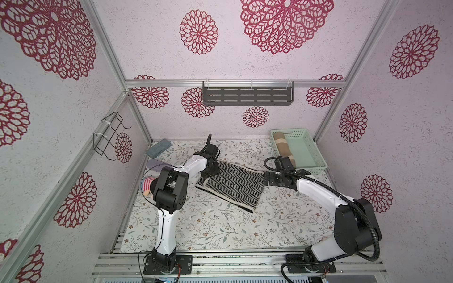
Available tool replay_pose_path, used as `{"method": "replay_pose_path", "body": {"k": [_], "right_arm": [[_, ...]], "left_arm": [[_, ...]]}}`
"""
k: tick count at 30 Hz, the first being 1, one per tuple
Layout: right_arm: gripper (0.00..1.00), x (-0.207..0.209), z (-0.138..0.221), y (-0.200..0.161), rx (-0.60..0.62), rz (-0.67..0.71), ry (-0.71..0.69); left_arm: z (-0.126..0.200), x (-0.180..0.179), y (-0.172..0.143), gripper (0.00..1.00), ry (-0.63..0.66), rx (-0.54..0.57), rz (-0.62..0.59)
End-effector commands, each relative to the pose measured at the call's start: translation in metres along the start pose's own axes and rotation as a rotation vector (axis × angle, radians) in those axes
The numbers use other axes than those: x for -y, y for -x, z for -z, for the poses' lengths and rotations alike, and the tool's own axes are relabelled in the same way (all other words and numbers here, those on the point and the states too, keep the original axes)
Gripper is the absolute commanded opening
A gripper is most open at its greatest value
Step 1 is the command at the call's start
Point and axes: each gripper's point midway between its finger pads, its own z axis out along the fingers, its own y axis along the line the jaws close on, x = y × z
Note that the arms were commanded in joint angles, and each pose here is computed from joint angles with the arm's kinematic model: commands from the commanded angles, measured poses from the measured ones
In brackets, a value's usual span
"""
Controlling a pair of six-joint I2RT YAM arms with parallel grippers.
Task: Roll up the scarf and place it into the basket
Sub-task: Fold the scarf at the center of the board.
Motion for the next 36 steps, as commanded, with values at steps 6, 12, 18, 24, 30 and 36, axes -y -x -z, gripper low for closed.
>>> {"method": "replay_pose_path", "body": {"k": [6, 12, 18, 24, 30, 36], "right_arm": [[0.99, -0.004, -0.001, -0.005, -0.004, -0.021, 0.016], [0.99, -0.006, -0.004, -0.009, -0.013, -0.027, 0.027], [0.99, -0.008, -0.003, -0.009, -0.012, -0.027, 0.034], [0.99, -0.005, -0.004, -0.012, -0.016, -0.025, 0.022], [0.99, -0.003, -0.019, -0.020, -0.055, -0.041, -0.004], [0.99, -0.010, -0.033, -0.016, -0.071, -0.041, 0.004]], "left_arm": [[0.031, -0.004, -0.005, 0.70, -0.038, -0.011, -0.022], [0.037, 0.004, -0.033, 0.70, -0.147, -0.083, -0.007], [0.028, 0.000, -0.050, 0.69, -0.154, -0.131, -0.005], [0.031, -0.021, -0.047, 0.59, -0.043, -0.103, 0.004], [0.052, -0.059, -0.018, 0.60, 0.217, 0.021, -0.020], [0.063, -0.081, -0.006, 0.57, 0.376, 0.060, -0.052]]}}
